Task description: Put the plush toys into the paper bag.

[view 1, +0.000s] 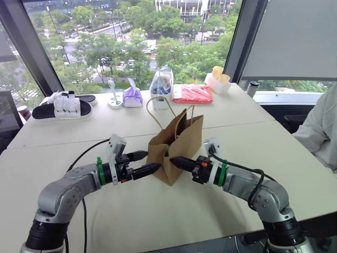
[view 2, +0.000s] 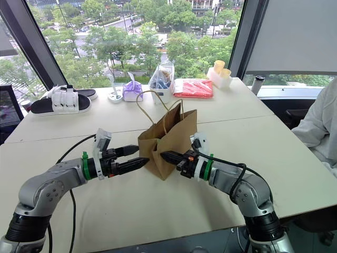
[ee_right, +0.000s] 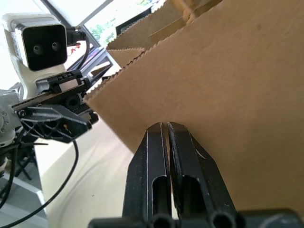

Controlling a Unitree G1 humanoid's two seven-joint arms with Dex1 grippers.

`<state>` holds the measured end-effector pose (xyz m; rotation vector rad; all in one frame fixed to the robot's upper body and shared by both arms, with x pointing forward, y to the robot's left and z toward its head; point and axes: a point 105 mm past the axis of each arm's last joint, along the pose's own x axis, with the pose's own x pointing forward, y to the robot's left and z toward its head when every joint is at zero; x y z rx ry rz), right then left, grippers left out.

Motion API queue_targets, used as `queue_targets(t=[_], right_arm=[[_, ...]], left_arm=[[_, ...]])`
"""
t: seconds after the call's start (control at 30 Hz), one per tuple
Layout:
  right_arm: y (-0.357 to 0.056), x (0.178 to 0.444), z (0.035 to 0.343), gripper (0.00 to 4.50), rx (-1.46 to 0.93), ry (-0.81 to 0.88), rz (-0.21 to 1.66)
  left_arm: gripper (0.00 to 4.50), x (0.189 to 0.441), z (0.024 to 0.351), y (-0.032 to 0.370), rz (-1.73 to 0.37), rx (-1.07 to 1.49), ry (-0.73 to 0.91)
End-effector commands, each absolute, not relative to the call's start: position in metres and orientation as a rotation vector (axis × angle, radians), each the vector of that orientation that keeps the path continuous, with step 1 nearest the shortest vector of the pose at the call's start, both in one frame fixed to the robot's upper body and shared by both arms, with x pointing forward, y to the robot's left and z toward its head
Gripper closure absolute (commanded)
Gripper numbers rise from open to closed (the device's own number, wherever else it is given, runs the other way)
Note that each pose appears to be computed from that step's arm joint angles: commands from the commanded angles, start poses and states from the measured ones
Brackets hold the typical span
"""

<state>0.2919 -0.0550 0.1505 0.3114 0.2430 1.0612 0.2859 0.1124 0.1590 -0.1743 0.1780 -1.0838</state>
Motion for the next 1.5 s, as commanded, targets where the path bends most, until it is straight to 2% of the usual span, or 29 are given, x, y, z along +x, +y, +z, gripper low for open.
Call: queue_targets(t=[0.03, 0.23, 0.37, 0.6, 0.9, 1.1, 1.17, 1.23, 1.33, 1.37, 1.43, 1.47, 1.5], right_arm=[[-0.046, 0.288, 0.165, 4.38, 0.288, 0.188, 1.094], [-0.050, 0.289, 0.161, 4.38, 0.276, 0.199, 1.074], [-0.049, 0.290, 0.161, 4.38, 0.276, 0.202, 1.071], [-0.046, 0.293, 0.161, 4.38, 0.297, 0.199, 1.058], [-0.041, 0.291, 0.166, 4.38, 0.308, 0.186, 1.072], [-0.040, 0.289, 0.167, 4.38, 0.315, 0.184, 1.081], [-0.040, 0.289, 0.168, 4.50, 0.315, 0.184, 1.081], [-0.040, 0.289, 0.168, 4.50, 0.317, 0.181, 1.082], [-0.040, 0.288, 0.170, 4.50, 0.327, 0.176, 1.086], [-0.040, 0.288, 0.170, 4.50, 0.329, 0.176, 1.086], [-0.040, 0.288, 0.171, 4.50, 0.334, 0.175, 1.086], [-0.040, 0.288, 0.171, 4.50, 0.337, 0.174, 1.086], [-0.040, 0.288, 0.171, 4.50, 0.338, 0.174, 1.086]], left_arm=[[0.00, 0.279, 0.167, 0.102, -1.111, -0.126, 0.154], [0.00, 0.292, 0.176, 0.114, -1.052, -0.073, 0.114], [0.00, 0.286, 0.177, 0.103, -1.115, -0.086, 0.123], [0.00, 0.276, 0.165, 0.089, -1.167, -0.062, 0.154], [0.00, 0.289, 0.137, 0.085, -1.086, 0.060, 0.181], [0.00, 0.298, 0.139, 0.080, -1.012, 0.016, 0.130], [0.56, 0.297, 0.139, 0.079, -1.009, 0.008, 0.123], [1.32, 0.299, 0.140, 0.078, -0.985, -0.001, 0.110], [2.91, 0.299, 0.140, 0.075, -0.963, -0.011, 0.100], [3.22, 0.299, 0.140, 0.073, -0.958, -0.013, 0.093], [4.23, 0.300, 0.141, 0.070, -0.941, -0.015, 0.083], [4.44, 0.300, 0.141, 0.070, -0.935, -0.015, 0.080], [4.44, 0.301, 0.141, 0.070, -0.930, -0.015, 0.077]])
